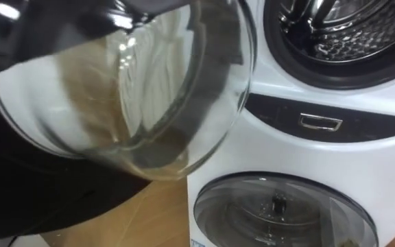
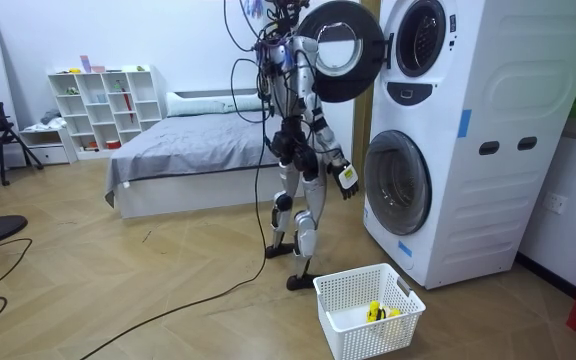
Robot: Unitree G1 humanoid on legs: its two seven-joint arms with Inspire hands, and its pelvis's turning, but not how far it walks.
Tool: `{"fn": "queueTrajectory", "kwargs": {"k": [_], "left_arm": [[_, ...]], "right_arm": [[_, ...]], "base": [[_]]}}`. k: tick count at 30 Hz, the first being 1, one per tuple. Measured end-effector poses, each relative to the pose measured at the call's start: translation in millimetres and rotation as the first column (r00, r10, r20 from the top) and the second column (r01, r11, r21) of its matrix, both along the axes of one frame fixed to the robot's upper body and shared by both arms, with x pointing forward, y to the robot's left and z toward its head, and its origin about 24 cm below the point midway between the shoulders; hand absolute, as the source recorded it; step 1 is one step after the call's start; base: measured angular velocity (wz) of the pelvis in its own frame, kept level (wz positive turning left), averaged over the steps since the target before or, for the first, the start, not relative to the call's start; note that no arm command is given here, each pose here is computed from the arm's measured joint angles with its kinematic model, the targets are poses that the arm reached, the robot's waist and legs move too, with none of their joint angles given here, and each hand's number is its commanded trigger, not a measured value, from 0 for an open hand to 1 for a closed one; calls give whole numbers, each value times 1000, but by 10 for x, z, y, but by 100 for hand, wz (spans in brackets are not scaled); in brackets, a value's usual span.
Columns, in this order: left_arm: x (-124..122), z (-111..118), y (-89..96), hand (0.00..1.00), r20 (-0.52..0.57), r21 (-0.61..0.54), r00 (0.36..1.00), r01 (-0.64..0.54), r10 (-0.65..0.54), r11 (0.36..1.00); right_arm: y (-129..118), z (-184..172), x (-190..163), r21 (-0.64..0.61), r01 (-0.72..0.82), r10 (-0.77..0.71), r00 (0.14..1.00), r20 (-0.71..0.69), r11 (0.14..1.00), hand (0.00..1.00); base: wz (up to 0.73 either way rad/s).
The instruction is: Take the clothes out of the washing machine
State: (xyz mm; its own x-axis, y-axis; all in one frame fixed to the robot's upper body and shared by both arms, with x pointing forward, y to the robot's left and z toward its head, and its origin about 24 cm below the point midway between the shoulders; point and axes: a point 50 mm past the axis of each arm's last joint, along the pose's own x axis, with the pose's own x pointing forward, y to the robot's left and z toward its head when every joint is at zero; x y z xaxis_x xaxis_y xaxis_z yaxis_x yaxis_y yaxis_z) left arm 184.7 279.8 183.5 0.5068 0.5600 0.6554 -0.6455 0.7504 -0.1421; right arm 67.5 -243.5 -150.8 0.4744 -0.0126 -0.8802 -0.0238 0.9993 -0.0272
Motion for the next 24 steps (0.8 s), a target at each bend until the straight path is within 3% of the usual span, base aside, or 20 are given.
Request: {"fn": "queueTrajectory", "kwargs": {"k": [3,6,8,11,15,17,20,24], "left_arm": [[39,-60,-125,0,-13,8,997,80,-80,997],[90,-228,-325,0,-120,23,968,223,-219,975],[162,-385,-648,0,-213,17,890,416,-403,909],[196,-497,-983,0,-270,-6,771,598,-577,801],[187,-566,-1245,0,-318,-2,635,743,-704,670],[161,-629,-1436,0,-355,-9,521,829,-776,560],[114,-673,-1632,0,-389,0,411,895,-824,446],[112,-724,-1769,0,-405,-16,328,931,-853,366]], "right_arm": [[29,-1,51,5,-20,20,1000,9,1000,0],[81,-10,91,19,-51,51,999,14,999,0],[81,-4,121,18,-51,50,998,25,999,0],[122,-4,186,-3,-70,70,997,37,998,0],[132,-8,183,-5,-73,73,997,35,997,0],[153,-10,193,-3,-77,77,996,37,997,0],[208,-18,213,1,-86,86,995,40,996,0],[233,-41,210,-1,-94,94,995,22,996,0]], "base": [[2],[0],[-3],[-18],[-13],[-30],[-35],[-15]]}}
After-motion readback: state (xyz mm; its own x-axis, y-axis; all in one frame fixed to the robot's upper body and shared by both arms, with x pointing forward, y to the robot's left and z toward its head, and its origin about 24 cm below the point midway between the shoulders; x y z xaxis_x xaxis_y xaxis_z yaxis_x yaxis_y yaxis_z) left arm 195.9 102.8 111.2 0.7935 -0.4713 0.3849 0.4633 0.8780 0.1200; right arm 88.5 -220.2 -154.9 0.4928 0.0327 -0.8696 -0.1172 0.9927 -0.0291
